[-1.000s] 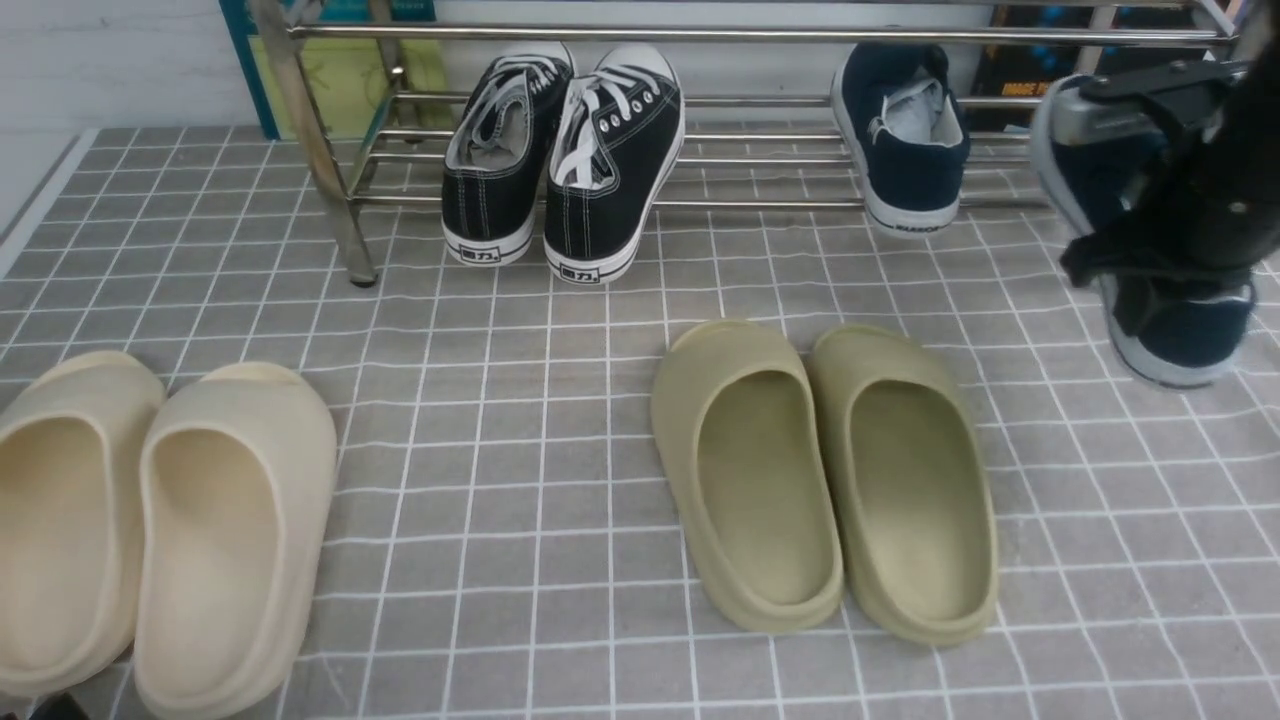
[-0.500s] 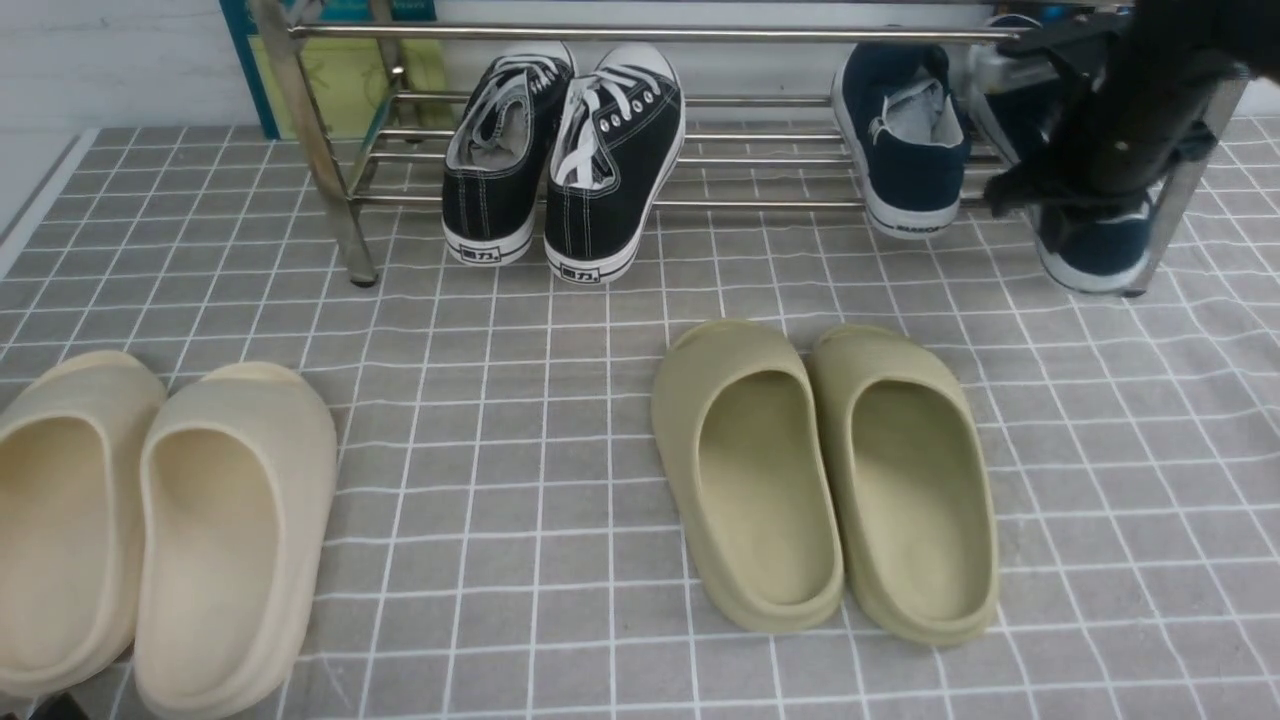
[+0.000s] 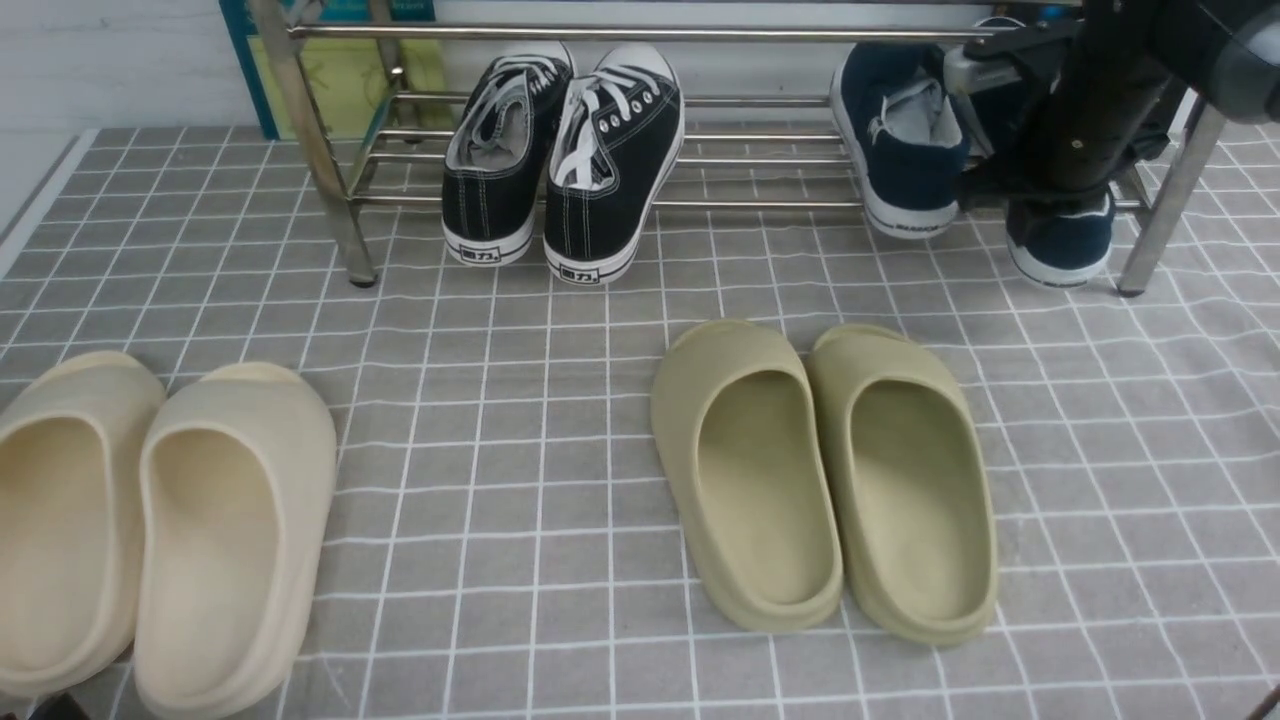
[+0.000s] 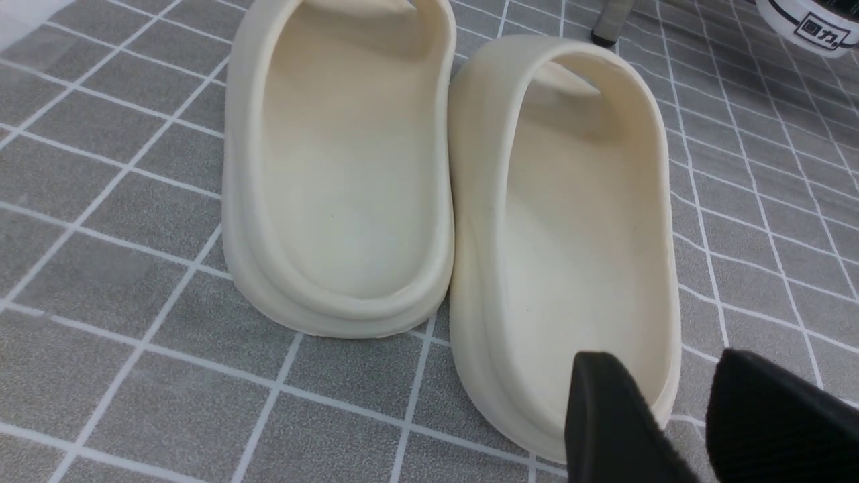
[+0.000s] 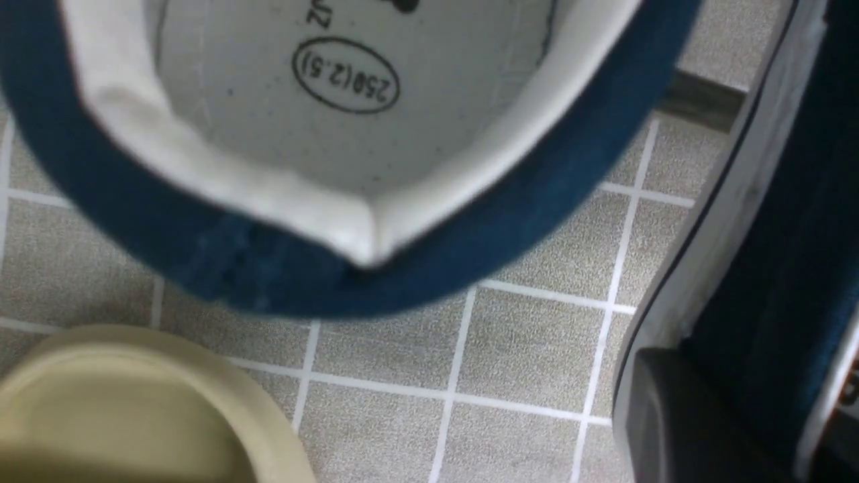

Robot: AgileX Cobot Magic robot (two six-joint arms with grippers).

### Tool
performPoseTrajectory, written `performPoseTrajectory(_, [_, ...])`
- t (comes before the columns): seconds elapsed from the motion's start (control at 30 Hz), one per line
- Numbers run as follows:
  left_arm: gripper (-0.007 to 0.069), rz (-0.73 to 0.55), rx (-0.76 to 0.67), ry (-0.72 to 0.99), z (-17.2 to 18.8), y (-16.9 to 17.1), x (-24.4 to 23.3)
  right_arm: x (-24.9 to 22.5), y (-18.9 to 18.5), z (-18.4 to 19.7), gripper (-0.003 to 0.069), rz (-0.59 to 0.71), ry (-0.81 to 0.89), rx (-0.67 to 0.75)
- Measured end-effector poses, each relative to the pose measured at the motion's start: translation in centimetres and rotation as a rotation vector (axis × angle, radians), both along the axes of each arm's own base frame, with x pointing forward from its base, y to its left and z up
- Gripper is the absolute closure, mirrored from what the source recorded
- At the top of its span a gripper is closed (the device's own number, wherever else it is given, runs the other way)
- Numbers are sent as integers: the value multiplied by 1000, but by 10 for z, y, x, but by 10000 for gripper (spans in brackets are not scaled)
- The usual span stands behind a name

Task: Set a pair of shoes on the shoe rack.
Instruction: Use the right arm to put a shoe into the shoe rack

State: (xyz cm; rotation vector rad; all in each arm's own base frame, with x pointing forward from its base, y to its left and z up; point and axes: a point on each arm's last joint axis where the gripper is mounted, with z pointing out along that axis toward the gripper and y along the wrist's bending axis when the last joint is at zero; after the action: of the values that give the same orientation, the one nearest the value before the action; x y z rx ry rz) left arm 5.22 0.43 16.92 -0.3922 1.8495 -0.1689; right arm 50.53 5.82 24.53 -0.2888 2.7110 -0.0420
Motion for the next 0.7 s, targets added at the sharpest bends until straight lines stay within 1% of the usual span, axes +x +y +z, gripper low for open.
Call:
performPoseTrajectory(0.03, [386, 0, 0, 0, 0, 0, 0, 0, 0, 0, 559, 0, -1, 0])
performPoseTrajectory(0.1, [386, 0, 0, 0, 0, 0, 0, 1, 0, 7, 468, -1, -29, 0])
performPoseTrajectory(0.13, [386, 0, 0, 0, 0, 0, 0, 1, 0, 11, 435, -5, -41, 4])
performPoseTrajectory(0.17, [386, 0, 0, 0, 0, 0, 0, 1, 0, 13, 419, -7, -49, 5])
performPoseTrajectory(0.2, [386, 0, 0, 0, 0, 0, 0, 0, -1, 22, 356, -15, -65, 6])
performPoseTrajectory(0.23, [386, 0, 0, 0, 0, 0, 0, -2, -1, 29, 321, -18, -67, 3])
performPoseTrajectory(0.27, [386, 0, 0, 0, 0, 0, 0, -5, -2, 37, 292, -19, -71, 3])
performPoseTrajectory(0.3, [386, 0, 0, 0, 0, 0, 0, -6, -2, 39, 292, -19, -74, 3])
performPoseTrajectory(0.33, [386, 0, 0, 0, 0, 0, 0, -12, -3, 56, 256, -21, -94, 5])
performPoseTrajectory(0.37, [386, 0, 0, 0, 0, 0, 0, -13, -3, 59, 253, -21, -100, 5])
performPoseTrajectory(0.4, [386, 0, 0, 0, 0, 0, 0, -19, -4, 77, 242, -22, -133, 10])
performPoseTrajectory(0.5, [386, 0, 0, 0, 0, 0, 0, -30, -5, 98, 247, -22, -165, 17])
performPoseTrajectory(0.57, [386, 0, 0, 0, 0, 0, 0, -45, -6, 111, 286, -18, -165, 28])
performPoseTrajectory(0.63, [386, 0, 0, 0, 0, 0, 0, -51, -6, 110, 309, -11, -144, 28])
performPoseTrajectory(0.7, [386, 0, 0, 0, 0, 0, 0, -66, -7, 105, 397, 5, -92, 16])
